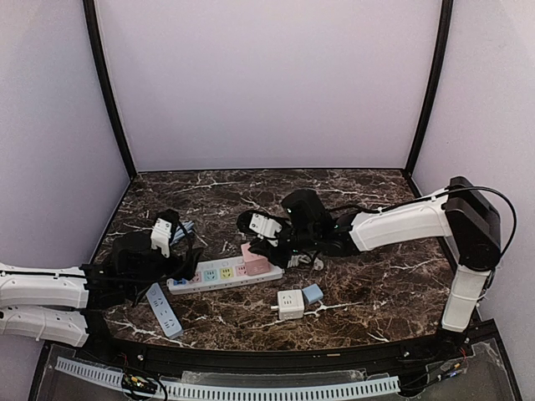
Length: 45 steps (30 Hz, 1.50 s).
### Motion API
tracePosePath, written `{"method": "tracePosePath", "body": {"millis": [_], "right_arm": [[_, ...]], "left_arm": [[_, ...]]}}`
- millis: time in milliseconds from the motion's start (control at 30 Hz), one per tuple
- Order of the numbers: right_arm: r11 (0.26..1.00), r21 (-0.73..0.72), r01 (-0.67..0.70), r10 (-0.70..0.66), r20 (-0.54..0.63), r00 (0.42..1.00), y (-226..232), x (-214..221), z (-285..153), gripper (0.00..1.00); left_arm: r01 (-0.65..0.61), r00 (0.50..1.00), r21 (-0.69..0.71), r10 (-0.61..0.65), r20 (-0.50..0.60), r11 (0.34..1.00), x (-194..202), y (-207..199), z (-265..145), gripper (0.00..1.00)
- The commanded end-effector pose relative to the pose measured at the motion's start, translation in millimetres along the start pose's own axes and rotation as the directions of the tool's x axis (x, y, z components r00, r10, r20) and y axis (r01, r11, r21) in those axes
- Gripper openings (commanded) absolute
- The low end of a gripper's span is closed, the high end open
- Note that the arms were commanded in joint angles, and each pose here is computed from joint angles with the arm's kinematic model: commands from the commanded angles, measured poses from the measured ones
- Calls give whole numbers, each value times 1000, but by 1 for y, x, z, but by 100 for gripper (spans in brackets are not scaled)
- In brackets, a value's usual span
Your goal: Insert the plug
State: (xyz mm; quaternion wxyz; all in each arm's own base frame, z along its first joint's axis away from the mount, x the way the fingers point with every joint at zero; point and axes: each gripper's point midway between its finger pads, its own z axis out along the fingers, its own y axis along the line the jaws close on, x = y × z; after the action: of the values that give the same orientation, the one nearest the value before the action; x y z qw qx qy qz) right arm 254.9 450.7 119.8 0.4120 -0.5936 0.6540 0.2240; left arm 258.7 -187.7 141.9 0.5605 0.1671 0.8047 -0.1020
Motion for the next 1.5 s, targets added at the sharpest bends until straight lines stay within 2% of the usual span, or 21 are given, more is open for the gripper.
{"method": "tracePosePath", "body": {"millis": [0,200,367,733,900,1200,1467], "right_arm": [[995,-71,-74,61,-165,984,37,65,9,13],[990,-85,-110,89,-217,972,57,91,14,10],[990,-38,-138,125,-240,963,59,105,1,9],[987,75,-143,153,-167,974,27,81,9,10],[988,84,-132,145,-169,975,21,74,14,10],[978,89,-187,202,-221,954,25,102,4,8],[975,77,-207,220,-250,943,30,116,18,8]], "left_arm": [[-11,1000,53,10,9,999,3,-8,1,93],[-14,1000,77,13,9,997,3,-13,3,92],[-19,1000,156,16,24,988,0,-27,1,91],[-22,1000,310,14,28,951,-4,-59,4,90],[-20,1000,318,12,27,948,-6,-62,7,89],[-26,1000,326,21,20,945,-3,-64,9,88],[-21,1000,342,19,8,939,-2,-70,14,87]]}}
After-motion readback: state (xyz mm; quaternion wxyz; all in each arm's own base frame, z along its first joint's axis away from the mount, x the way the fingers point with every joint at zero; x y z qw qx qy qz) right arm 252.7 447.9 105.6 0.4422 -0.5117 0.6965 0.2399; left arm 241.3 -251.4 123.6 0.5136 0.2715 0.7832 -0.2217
